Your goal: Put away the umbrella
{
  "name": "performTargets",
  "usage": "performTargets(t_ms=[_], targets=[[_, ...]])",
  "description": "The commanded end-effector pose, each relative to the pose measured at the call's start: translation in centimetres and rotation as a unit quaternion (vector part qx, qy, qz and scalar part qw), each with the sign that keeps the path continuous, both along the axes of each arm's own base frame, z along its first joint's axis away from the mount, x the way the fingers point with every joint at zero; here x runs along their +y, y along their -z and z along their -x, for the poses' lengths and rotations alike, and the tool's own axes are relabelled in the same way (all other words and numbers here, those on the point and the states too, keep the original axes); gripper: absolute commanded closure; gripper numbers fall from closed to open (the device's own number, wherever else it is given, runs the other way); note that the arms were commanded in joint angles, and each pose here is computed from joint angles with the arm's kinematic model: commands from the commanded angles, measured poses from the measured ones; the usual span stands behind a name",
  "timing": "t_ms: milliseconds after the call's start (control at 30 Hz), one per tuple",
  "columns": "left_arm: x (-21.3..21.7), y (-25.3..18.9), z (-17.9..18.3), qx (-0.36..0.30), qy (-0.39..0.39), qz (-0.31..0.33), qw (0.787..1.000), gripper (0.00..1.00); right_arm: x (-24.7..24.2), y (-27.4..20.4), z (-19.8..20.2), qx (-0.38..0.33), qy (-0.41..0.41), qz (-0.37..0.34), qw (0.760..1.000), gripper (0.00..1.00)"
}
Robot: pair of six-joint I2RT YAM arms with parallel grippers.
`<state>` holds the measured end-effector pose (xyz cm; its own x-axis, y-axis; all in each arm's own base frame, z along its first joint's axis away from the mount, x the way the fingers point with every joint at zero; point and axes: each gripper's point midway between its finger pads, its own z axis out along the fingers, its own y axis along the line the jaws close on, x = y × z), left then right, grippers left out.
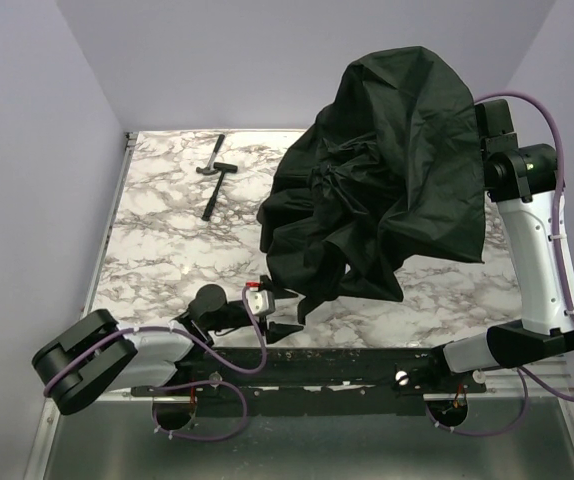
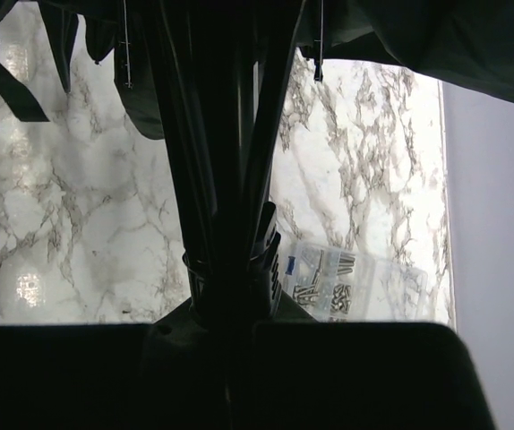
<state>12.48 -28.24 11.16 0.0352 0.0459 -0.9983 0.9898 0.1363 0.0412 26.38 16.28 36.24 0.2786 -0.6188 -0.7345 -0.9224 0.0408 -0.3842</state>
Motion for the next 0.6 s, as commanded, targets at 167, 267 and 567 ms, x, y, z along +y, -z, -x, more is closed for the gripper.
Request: performTargets(t_ms=[167,267,567], targets=[[0.2,-3.9,2.8,0.025,0.046,0.115,0.992,0.25,1.0,-1.8,1.8,0.006,-0.018,-0.042,0.999,1.0],[0.1,-3.2,3.2,0.066,0.054,0.106,0.991,0.3,1.0,-1.4,2.0,0.011,-0.02,-0.042,0.999,1.0],[-0.6,-2.6,3.2,0.075,0.071,0.087,0.991,0.72,0.8,-1.7,2.0,0.007,-0.011,-0.039,0.999,1.0]])
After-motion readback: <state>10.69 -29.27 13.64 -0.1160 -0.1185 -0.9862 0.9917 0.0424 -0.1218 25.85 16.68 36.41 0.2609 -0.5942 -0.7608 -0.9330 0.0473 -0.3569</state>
